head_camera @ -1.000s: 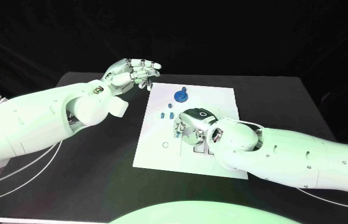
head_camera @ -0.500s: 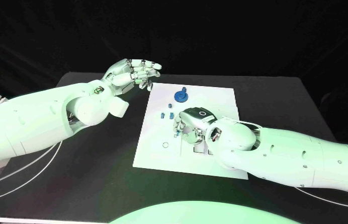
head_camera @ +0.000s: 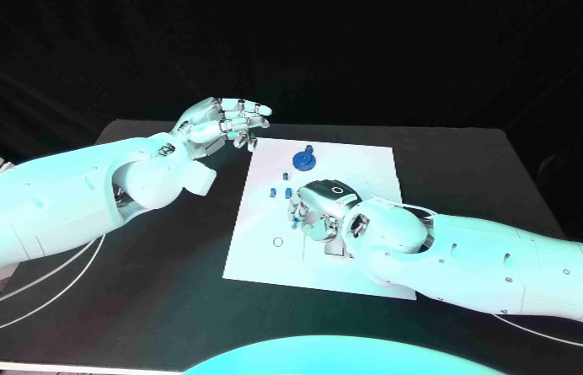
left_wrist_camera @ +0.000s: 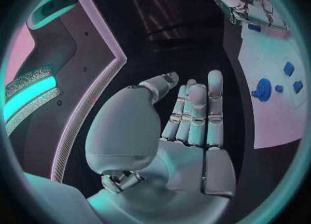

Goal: Assemble the parts on the task board

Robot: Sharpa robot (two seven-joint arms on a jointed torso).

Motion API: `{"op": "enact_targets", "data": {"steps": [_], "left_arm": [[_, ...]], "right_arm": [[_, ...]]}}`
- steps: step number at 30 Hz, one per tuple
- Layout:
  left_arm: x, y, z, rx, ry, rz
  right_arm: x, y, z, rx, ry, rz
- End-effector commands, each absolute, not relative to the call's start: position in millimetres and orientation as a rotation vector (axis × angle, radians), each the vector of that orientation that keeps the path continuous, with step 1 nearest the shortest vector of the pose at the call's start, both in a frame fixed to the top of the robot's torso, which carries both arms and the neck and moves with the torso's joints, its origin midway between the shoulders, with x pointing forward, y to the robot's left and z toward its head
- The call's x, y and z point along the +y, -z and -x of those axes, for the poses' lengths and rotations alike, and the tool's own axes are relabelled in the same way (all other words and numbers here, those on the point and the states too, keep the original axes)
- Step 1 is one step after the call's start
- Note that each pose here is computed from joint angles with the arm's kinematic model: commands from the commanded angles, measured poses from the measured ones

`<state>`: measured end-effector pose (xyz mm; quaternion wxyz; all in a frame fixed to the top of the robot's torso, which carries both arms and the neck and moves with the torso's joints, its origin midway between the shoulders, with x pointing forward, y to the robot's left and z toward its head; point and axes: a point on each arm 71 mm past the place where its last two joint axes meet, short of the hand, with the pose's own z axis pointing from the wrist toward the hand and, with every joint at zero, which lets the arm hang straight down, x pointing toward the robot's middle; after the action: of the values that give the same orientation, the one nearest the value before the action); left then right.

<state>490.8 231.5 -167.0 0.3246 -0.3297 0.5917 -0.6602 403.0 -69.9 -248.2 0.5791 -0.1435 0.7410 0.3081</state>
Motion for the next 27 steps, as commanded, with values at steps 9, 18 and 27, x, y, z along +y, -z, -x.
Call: {"op": "enact_targets", "data": {"steps": [9, 18, 27], "left_arm": [[229.8, 166.3, -490.6, 1.552, 1.741, 0.857], [230.0, 166.4, -490.6, 1.555, 1.740, 0.858], [229.8, 166.4, -490.2, 1.558, 1.741, 0.858]], "right_arm": [[-68.5, 249.9, -403.7, 1.737, -0.712, 0.351], [-66.5, 252.7, -404.0, 1.759, -0.706, 0.365], [-67.0, 255.6, -404.6, 1.780, -0.688, 0.373]]}}
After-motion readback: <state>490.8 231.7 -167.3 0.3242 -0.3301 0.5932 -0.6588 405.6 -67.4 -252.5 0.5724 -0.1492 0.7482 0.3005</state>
